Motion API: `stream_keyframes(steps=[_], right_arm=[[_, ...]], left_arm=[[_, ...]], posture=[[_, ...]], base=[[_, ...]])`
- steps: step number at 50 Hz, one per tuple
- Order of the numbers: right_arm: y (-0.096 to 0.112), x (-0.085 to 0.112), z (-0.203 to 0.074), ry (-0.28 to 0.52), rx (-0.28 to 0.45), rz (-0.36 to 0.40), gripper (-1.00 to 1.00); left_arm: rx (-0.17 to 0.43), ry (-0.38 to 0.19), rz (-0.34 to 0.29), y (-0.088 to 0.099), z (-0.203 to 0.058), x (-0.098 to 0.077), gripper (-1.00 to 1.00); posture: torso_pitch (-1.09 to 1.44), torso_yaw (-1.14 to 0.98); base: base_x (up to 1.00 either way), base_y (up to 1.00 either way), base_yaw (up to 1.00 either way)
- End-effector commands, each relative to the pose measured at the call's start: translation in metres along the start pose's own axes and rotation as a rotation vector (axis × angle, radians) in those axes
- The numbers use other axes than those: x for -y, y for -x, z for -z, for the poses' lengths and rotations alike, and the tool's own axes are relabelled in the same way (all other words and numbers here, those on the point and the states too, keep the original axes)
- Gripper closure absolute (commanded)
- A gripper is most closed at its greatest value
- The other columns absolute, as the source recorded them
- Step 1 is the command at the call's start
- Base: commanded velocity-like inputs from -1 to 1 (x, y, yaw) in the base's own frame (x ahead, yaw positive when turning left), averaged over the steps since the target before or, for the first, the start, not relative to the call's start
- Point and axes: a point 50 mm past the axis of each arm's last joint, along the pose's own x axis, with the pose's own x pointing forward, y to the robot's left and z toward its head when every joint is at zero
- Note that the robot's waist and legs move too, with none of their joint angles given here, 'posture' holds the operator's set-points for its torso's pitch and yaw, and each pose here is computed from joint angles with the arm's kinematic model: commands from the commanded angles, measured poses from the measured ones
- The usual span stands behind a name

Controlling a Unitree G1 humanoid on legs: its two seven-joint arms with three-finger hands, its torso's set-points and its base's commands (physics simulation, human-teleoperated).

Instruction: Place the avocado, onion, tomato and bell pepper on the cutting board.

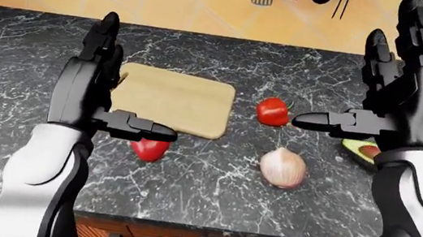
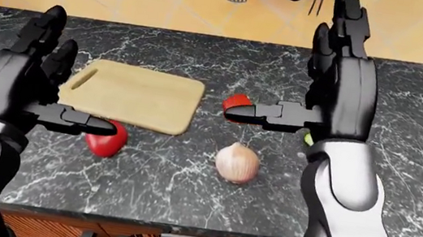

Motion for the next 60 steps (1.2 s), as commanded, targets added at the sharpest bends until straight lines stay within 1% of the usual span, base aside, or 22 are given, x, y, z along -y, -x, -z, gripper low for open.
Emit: stream_keyframes(steps=[1,5,6,7,8,10,11,16,18,23,26,29,33,36,45,48,50,51,52,54,59,60], right_arm=[[0.002,0.002,-0.011,0.010,0.062,0.003,-1.00],[0.005,0.003,-0.007,0.018,0.049,0.009,-1.00],[0.005,0.002,-0.005,0.025,0.048,0.004,-1.00],[0.005,0.002,-0.005,0.024,0.044,0.004,-1.00],[0.004,0.003,-0.005,0.023,0.044,0.005,-1.00],[0.003,0.002,-0.004,0.023,0.043,0.003,-1.00],[0.002,0.001,-0.003,0.022,0.041,0.001,-1.00],[0.000,-0.001,-0.002,0.023,0.039,-0.008,-1.00],[-0.001,-0.002,-0.001,0.031,0.040,-0.011,-1.00],[-0.001,-0.003,0.001,0.031,0.036,-0.014,-1.00],[-0.001,-0.003,0.001,0.032,0.035,-0.012,-1.00],[-0.001,-0.005,0.002,0.032,0.033,-0.016,-1.00],[-0.001,-0.005,0.002,0.033,0.033,-0.017,-1.00],[-0.001,-0.005,0.002,0.034,0.033,-0.017,-1.00],[0.001,-0.004,0.001,0.030,0.032,-0.017,-1.00],[0.000,-0.004,-0.001,0.039,0.033,-0.018,-1.00],[0.000,-0.004,-0.002,0.036,0.036,-0.018,-1.00],[0.000,-0.004,-0.003,0.035,0.037,-0.018,-1.00],[-0.001,-0.004,-0.003,0.036,0.036,-0.018,-1.00],[-0.002,-0.004,-0.002,0.036,0.036,-0.018,-1.00],[-0.003,-0.004,-0.002,0.035,0.036,-0.015,-1.00],[-0.003,-0.004,-0.001,0.039,0.036,-0.016,-1.00]], left_arm=[[0.081,-0.019,-0.008,0.002,-0.011,-0.001,-1.00],[0.075,-0.020,-0.002,0.000,-0.008,-0.001,-1.00],[0.071,-0.033,-0.007,0.001,-0.005,-0.002,-1.00],[0.071,-0.033,-0.009,0.001,-0.005,-0.002,-1.00],[0.058,-0.072,-0.012,0.001,-0.002,-0.003,-1.00],[0.056,-0.066,-0.010,0.002,-0.001,-0.003,-1.00],[0.052,-0.077,-0.007,0.003,0.001,-0.003,-1.00],[0.038,-0.078,0.005,0.008,0.004,-0.003,-1.00],[0.025,-0.092,0.013,0.010,0.008,-0.002,-1.00],[0.005,-0.110,0.010,0.018,0.014,-0.003,-1.00],[-0.014,-0.142,0.006,0.022,0.019,-0.005,-1.00],[-0.025,-0.144,0.014,0.023,0.022,-0.003,-1.00],[-0.030,-0.151,0.008,0.024,0.024,-0.004,-1.00],[-0.049,-0.177,0.008,0.024,0.029,-0.004,-1.00],[-0.069,-0.185,0.007,0.028,0.035,-0.005,-1.00],[-0.076,-0.188,0.006,0.030,0.038,-0.004,-0.93],[-0.079,-0.193,0.013,0.029,0.039,-0.003,-0.73],[-0.079,-0.192,0.015,0.029,0.039,-0.002,-0.76],[-0.081,-0.195,0.016,0.028,0.040,-0.002,-0.69],[-0.083,-0.193,0.017,0.028,0.040,-0.002,-0.68],[-0.087,-0.193,0.023,0.028,0.042,-0.001,-0.53],[-0.089,-0.194,0.019,0.029,0.042,-0.001,-0.40]], posture=[[0.00,0.00],[0.00,0.00],[0.00,0.00],[0.00,0.00],[0.00,0.00],[0.00,0.00],[0.00,0.00],[0.00,0.00],[0.00,0.00],[0.00,0.00],[0.00,0.00],[0.00,0.00],[0.00,0.00],[0.00,0.00],[0.00,0.00],[0.00,0.00],[0.00,0.00],[0.00,0.00],[0.00,0.00],[0.00,0.00],[0.00,0.00],[0.00,0.00]], base=[[0.00,0.00,0.00],[0.00,0.00,0.00],[0.00,0.00,0.00],[0.00,0.00,0.00],[0.00,0.00,0.00],[0.00,0.00,0.00],[0.00,0.00,0.00],[0.00,0.00,0.00],[0.00,0.00,0.00],[0.00,0.00,0.00],[0.00,0.00,0.00],[0.00,0.00,0.00],[0.00,0.00,0.00],[0.00,0.00,0.00],[0.00,0.00,0.00],[0.00,0.00,0.00],[0.00,0.00,0.00],[0.00,0.00,0.00],[0.00,0.00,0.00],[0.00,0.00,0.00],[0.00,0.00,0.00],[0.00,0.00,0.00]])
